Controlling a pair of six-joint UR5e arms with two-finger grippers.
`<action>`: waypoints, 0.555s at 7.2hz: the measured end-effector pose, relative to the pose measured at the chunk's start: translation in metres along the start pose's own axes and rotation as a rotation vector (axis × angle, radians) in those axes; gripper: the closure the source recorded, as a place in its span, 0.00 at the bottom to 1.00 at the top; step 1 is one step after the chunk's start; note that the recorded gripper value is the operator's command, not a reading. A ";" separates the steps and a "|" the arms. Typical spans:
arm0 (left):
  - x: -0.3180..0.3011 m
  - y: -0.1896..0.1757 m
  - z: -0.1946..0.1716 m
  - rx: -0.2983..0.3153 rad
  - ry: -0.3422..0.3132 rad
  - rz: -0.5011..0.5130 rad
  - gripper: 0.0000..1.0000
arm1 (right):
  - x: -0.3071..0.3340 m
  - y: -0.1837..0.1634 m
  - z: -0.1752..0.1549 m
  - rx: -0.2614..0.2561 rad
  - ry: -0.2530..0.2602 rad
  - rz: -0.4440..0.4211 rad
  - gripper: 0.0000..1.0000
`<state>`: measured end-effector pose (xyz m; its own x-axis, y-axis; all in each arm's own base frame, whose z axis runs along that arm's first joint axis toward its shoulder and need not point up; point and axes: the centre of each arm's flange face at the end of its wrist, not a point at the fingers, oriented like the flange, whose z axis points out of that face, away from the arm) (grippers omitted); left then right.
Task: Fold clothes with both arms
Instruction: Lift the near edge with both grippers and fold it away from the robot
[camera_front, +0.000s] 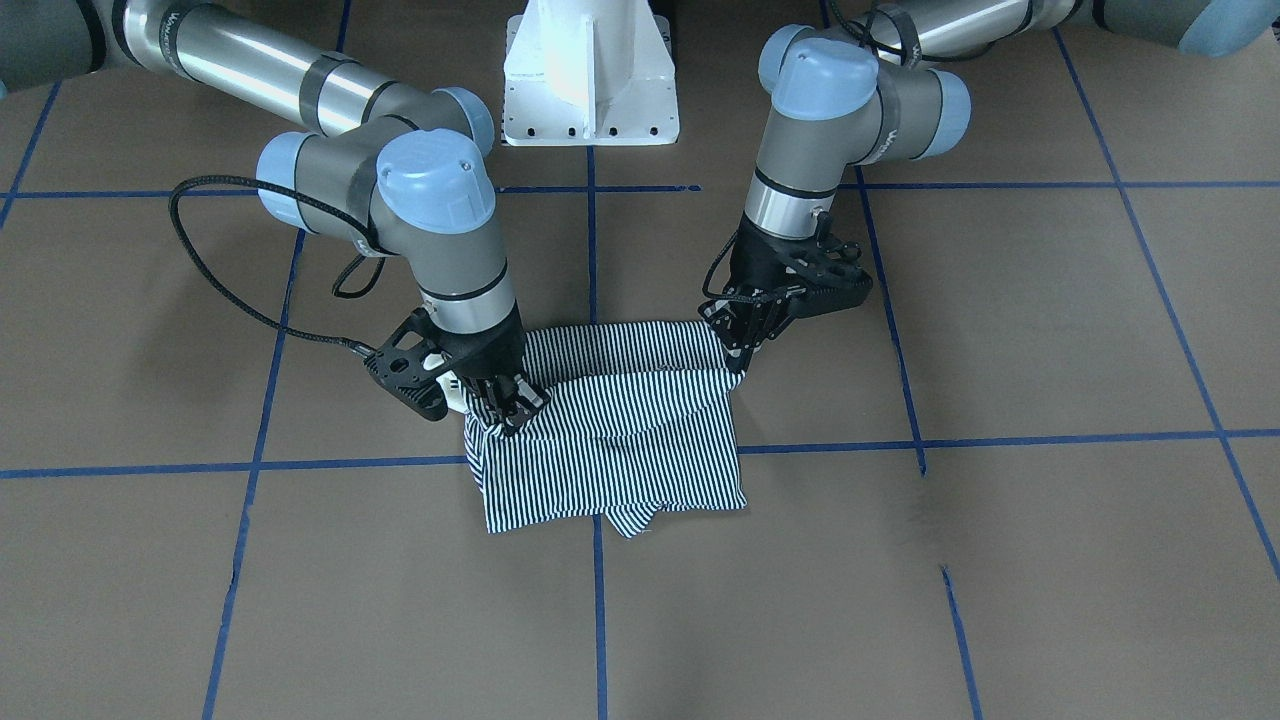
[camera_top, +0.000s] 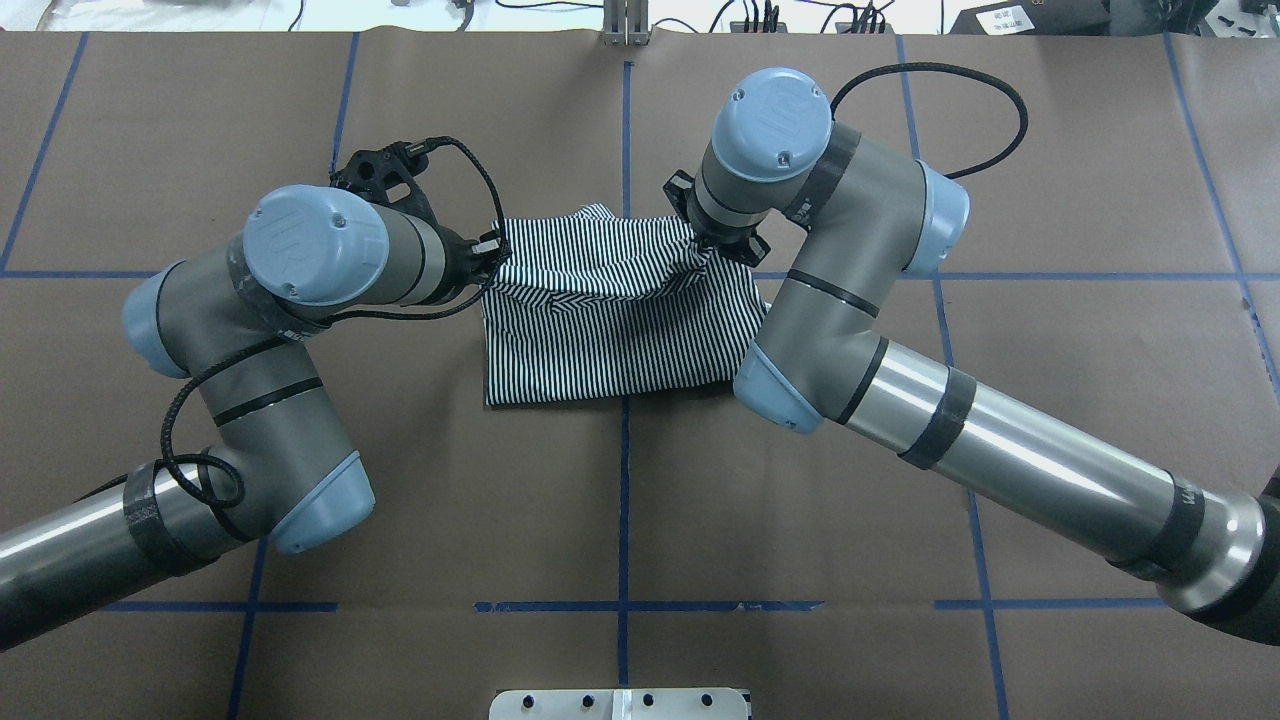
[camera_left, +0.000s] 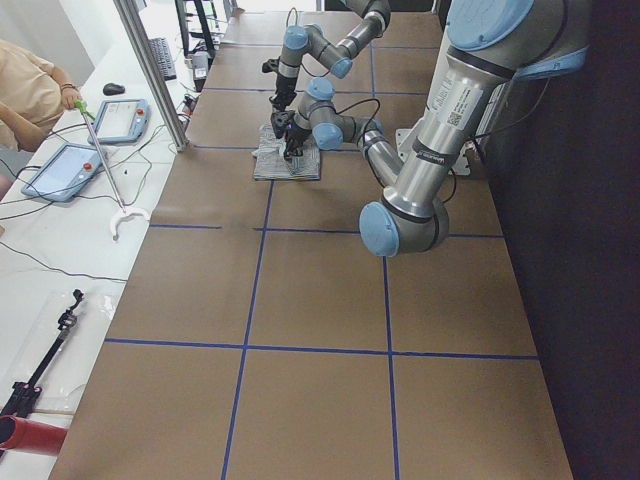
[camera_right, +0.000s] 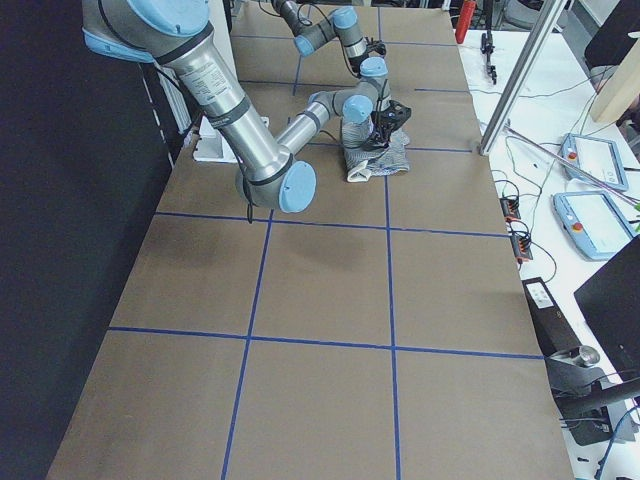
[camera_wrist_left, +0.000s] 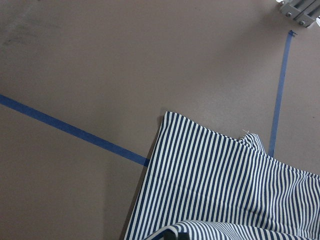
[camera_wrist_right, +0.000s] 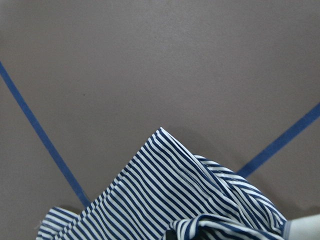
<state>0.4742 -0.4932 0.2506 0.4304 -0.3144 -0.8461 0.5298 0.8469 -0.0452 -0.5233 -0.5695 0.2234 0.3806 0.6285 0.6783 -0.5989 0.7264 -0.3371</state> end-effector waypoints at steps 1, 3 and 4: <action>0.003 -0.017 0.021 0.019 0.001 0.014 0.64 | -0.013 -0.014 0.021 0.002 0.000 0.000 0.01; 0.013 -0.078 0.063 0.082 0.013 0.064 0.59 | -0.041 -0.065 0.050 0.010 -0.032 -0.046 0.00; 0.013 -0.101 0.066 0.105 0.024 0.076 0.58 | -0.049 -0.096 0.042 -0.005 -0.043 -0.059 0.00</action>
<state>0.4740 -0.6113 0.2793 0.4553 -0.2392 -0.8576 0.5706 0.8178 0.0748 -0.5139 -0.6818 0.2504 0.3845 0.5720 0.7245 -0.5727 0.7634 -0.2987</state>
